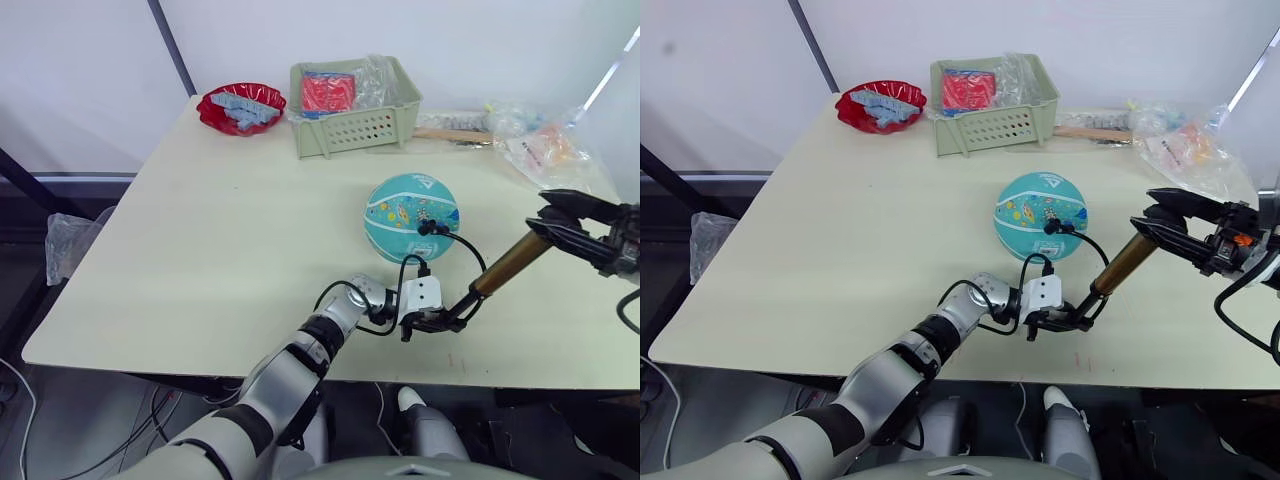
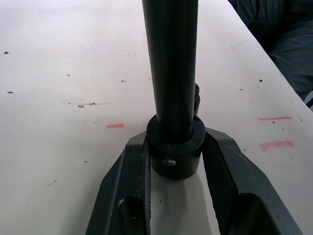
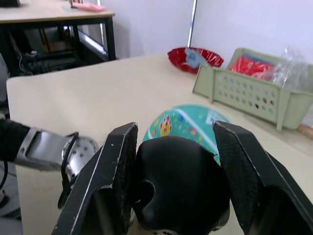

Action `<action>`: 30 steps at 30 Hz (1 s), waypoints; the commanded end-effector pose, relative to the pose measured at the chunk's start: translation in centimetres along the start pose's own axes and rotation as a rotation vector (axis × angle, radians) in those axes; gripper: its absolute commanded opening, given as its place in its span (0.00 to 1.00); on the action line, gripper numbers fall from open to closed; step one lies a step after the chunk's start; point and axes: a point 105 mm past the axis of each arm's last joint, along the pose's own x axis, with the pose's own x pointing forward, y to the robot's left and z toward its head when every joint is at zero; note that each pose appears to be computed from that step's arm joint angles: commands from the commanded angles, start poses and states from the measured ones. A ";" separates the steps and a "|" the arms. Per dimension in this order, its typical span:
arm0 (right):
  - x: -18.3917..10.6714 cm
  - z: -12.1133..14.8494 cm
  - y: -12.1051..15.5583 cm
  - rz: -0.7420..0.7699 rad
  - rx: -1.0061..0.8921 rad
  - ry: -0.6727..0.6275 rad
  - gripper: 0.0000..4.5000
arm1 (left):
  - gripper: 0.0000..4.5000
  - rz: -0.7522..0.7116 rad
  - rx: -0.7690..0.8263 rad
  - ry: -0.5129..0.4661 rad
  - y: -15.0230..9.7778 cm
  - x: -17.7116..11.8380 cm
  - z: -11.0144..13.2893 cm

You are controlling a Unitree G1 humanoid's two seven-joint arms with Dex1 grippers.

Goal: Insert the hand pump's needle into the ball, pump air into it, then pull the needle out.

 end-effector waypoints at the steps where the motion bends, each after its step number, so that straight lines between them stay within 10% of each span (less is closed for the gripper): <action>1: -1.2 4.5 -0.7 -0.057 -0.121 -0.096 0.43 | 0.23 -0.051 -0.162 0.277 -3.2 -1.9 -8.2; 8: -1.2 5.0 -0.9 -0.073 -0.129 -0.101 0.43 | 0.23 -0.053 -0.163 0.280 -3.2 -1.9 -8.3; 30: 1.7 -12.9 4.6 0.028 0.218 0.212 0.43 | 0.23 -0.039 -0.159 0.280 -3.0 -2.0 -8.3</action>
